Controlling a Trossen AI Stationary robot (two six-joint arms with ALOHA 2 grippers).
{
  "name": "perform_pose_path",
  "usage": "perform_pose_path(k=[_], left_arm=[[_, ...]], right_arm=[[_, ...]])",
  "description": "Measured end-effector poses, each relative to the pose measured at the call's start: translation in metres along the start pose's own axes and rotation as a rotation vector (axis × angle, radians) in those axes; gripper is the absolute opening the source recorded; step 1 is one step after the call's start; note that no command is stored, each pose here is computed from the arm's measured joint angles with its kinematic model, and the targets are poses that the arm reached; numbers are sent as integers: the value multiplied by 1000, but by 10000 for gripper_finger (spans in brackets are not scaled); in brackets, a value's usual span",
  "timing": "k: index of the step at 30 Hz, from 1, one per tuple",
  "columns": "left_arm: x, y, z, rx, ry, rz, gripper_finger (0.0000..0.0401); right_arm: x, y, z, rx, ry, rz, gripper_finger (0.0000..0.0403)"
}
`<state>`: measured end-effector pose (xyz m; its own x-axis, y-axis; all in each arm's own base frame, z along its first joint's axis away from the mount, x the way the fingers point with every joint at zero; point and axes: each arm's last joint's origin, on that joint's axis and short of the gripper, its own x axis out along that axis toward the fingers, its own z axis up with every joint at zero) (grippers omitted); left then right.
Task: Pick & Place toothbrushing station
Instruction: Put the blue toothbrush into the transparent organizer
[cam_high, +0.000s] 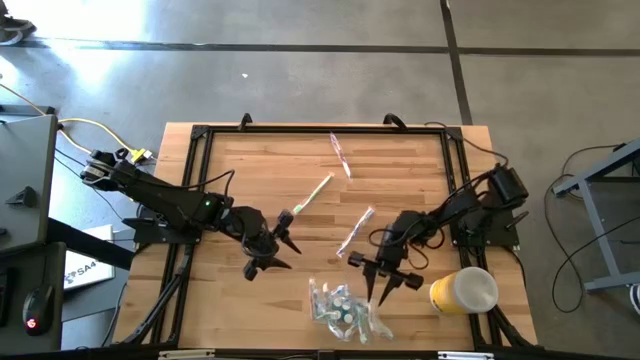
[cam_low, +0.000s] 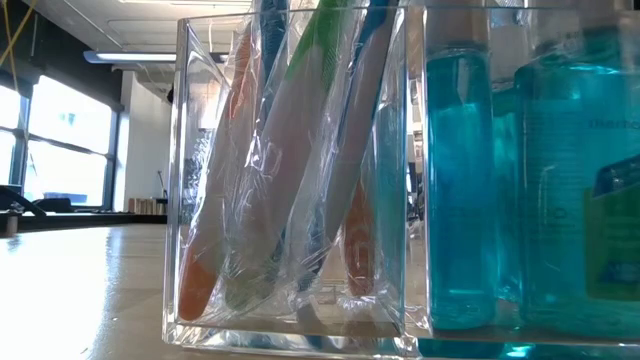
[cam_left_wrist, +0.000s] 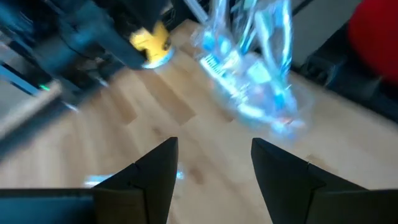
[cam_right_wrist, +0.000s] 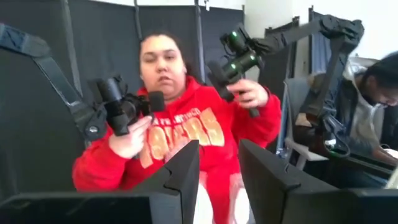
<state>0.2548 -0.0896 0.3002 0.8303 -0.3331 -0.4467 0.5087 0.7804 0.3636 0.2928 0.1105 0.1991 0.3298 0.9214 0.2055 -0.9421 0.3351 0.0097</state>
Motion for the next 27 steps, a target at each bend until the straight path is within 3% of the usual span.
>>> perform_pose_path(k=[3, 6, 14, 17, 19, 22, 24, 27], left_arm=[[0, -1, 1, -153, -21, -47, 198], [0, -1, 1, -182, -21, -51, 198], [0, -2, -2, -49, 0, -56, 198], [0, -2, -2, 28, 0, -50, 198], [0, 0, -1, 78, 11, 9, 198], [3, 9, 1, 91, 38, 194, 198], [6, 20, -2, 45, 56, 290, 198], [13, 46, -14, -78, 36, 351, 198]], right_arm=[[-4, 2, 15, 12, -1, 21, 105], [-8, 3, 26, 50, 35, 26, 105], [-38, 8, 57, 138, 172, -124, 105], [-53, 12, 62, 161, 250, -264, 105], [-62, 17, 63, 179, 326, -392, 105], [-72, 23, 64, 172, 424, -569, 105], [-78, 28, 67, 164, 456, -665, 105], [-81, 34, 78, 112, 440, -767, 105]])
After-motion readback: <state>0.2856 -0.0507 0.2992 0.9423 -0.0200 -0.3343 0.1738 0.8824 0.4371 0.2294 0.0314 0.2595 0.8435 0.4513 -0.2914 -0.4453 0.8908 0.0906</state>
